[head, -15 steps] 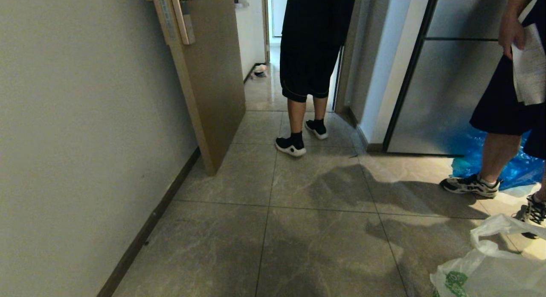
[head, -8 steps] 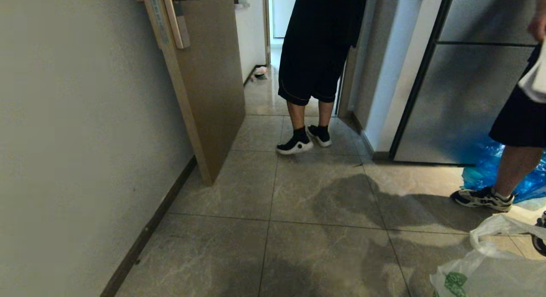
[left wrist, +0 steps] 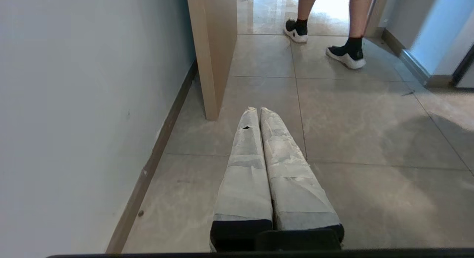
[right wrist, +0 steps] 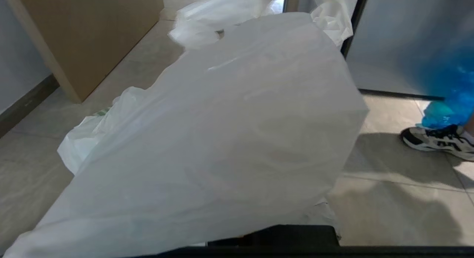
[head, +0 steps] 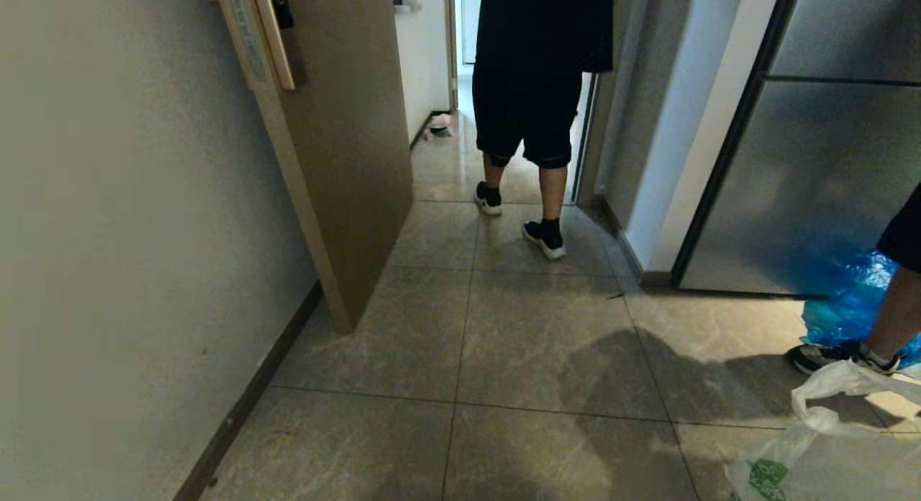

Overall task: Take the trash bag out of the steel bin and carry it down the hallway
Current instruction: Put the trash bag at the door

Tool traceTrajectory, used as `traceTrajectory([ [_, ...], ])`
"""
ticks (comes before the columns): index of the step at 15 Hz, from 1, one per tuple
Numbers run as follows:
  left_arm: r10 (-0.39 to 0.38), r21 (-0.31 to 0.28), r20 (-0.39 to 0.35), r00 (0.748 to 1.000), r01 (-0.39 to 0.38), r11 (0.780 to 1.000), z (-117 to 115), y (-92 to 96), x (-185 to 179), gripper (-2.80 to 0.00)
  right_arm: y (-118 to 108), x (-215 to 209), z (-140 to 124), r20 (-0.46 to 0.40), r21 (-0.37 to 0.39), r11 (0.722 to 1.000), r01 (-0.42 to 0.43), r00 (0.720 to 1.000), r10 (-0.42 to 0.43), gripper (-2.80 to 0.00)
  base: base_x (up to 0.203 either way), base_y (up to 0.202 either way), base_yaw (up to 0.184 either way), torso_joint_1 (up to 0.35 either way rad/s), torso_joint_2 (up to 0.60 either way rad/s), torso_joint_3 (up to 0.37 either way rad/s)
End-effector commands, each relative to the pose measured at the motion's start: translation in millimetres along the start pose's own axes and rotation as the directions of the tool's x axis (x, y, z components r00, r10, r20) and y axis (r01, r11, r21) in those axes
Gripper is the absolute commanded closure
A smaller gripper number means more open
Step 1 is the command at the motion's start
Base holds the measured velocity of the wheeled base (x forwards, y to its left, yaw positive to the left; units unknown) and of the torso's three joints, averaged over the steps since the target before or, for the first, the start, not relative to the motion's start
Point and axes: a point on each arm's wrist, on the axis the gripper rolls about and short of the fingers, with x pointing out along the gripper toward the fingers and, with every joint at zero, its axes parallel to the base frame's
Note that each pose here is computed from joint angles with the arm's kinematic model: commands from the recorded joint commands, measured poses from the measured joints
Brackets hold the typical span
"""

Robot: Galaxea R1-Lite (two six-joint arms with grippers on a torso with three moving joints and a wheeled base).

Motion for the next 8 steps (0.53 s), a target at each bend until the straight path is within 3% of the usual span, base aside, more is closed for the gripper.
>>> traceTrajectory([
  [1, 0.000, 0.000, 0.001, 1.000, 0.000, 1.000, 0.1, 0.0, 0.0, 0.00, 0.0, 0.1, 0.0, -0.001, -0.001, 1.000, 0.000, 1.000, 0.000, 0.00, 0.193, 0.000, 0.003, 0.004, 0.00, 0.003],
  [8, 0.000, 0.000, 0.001, 1.000, 0.000, 1.000, 0.1, 0.0, 0.0, 0.00, 0.0, 0.1, 0.1, -0.001, -0.001, 1.000, 0.000, 1.000, 0.000, 0.00, 0.193, 0.000, 0.001, 0.004, 0.00, 0.003],
])
